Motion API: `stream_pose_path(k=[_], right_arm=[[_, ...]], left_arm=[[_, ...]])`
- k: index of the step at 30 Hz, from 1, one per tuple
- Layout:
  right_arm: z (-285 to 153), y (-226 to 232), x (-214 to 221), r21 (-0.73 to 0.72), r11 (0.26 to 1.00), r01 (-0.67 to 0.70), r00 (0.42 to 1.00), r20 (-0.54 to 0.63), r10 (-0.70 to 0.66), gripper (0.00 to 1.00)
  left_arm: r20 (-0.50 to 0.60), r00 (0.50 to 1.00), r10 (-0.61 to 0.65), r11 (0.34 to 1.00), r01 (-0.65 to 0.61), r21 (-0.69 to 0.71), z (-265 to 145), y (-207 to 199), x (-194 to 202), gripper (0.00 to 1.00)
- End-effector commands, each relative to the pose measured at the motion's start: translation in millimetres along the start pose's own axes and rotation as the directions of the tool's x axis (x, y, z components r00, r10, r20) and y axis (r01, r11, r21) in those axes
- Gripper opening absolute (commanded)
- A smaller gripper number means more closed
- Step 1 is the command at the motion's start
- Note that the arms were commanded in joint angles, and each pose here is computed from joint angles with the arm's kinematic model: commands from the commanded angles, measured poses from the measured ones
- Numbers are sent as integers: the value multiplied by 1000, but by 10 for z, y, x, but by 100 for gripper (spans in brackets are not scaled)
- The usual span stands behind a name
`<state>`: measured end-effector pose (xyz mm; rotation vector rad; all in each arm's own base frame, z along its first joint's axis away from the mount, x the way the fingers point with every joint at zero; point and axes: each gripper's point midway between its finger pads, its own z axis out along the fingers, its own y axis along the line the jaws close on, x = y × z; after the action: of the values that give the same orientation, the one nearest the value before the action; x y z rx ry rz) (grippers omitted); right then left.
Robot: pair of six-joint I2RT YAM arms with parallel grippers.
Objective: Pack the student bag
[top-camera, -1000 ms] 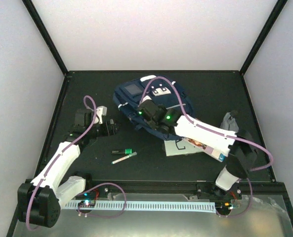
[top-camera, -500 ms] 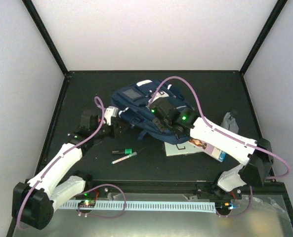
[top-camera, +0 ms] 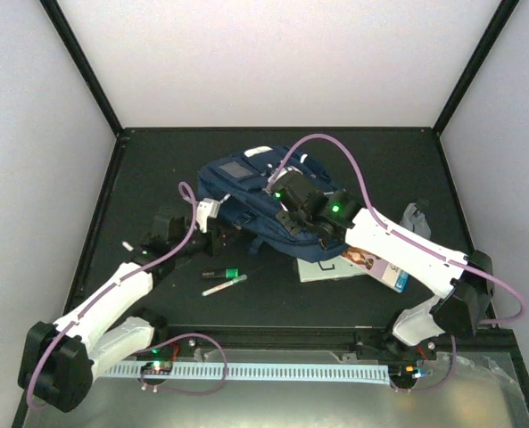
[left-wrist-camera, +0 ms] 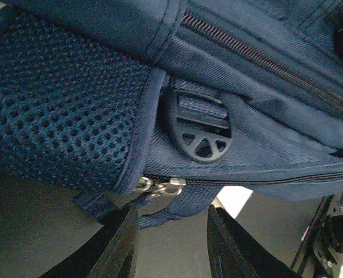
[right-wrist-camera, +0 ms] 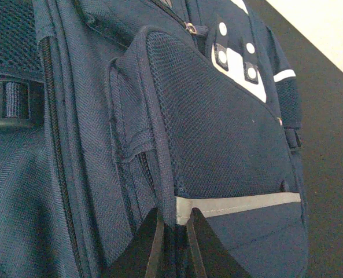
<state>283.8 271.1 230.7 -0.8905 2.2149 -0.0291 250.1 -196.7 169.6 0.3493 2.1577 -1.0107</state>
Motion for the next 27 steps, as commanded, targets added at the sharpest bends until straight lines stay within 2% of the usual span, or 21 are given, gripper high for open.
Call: stream_pose_path(k=[1,7,11,15,27], right_arm=[[-268,-126,-373,-23,997,-74,989,129,77,2],[-335,-185,-411,-50,995,-91,986,139,97,2],[-369,-203,-432,-69,993,-94,985,141,103,2],[-406,-206,-466,-88,991,-96,983,150,109,2],[-447,-174,-517,-124,988,-89,981,159,108,2]], left_arm=[[46,998,46,999,-46,-12,30,44,-30,34],[136,978,156,987,-160,21,-23,-17,-25,45],[237,944,228,970,-241,26,-100,-58,-40,41],[334,891,307,938,-343,56,-188,-172,-23,41],[334,873,355,924,-382,18,-97,-104,-67,42]])
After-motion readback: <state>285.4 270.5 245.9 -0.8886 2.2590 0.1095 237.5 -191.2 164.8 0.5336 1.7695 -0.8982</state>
